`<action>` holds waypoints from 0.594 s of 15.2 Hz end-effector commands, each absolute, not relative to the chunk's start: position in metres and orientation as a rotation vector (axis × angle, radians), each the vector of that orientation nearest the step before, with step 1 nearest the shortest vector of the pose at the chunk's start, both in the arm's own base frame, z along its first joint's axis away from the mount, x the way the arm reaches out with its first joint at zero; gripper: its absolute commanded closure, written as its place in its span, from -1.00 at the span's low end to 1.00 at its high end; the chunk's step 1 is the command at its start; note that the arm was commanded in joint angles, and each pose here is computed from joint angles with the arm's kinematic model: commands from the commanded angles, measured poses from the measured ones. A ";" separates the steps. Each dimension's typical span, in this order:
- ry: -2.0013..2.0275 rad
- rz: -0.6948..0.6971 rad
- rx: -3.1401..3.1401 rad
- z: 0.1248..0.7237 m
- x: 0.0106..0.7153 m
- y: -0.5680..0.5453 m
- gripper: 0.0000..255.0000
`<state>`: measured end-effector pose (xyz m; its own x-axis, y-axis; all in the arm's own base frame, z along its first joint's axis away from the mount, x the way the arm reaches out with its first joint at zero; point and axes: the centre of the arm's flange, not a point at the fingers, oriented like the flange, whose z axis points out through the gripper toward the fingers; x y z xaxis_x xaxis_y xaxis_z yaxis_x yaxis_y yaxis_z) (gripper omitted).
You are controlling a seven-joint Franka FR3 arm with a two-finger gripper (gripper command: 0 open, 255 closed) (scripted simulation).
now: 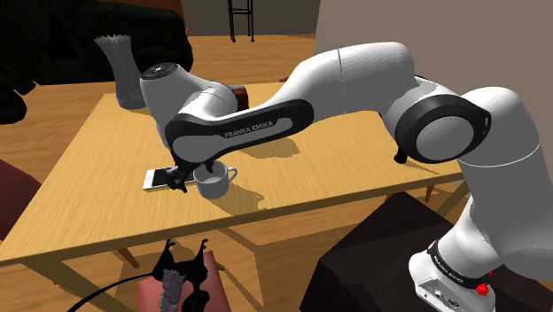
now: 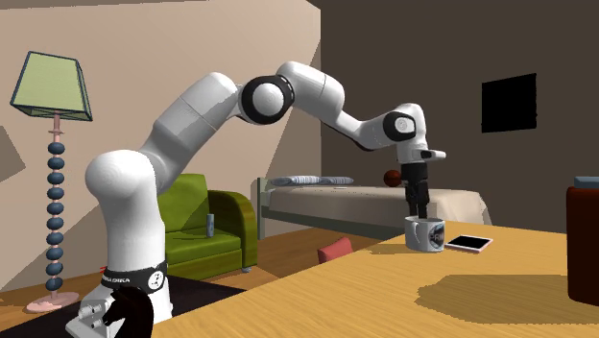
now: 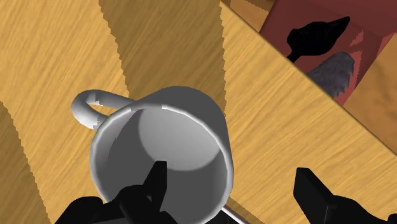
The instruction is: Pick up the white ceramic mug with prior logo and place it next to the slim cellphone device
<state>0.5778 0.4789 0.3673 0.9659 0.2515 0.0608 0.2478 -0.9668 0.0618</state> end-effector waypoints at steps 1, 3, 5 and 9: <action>0.389 0.105 3.061 0.391 0.574 0.479 -1.00; 0.389 0.105 3.061 0.401 0.574 0.479 -1.00; 0.389 0.105 3.061 0.401 0.574 0.479 -1.00; 0.389 0.105 3.061 0.401 0.574 0.479 -1.00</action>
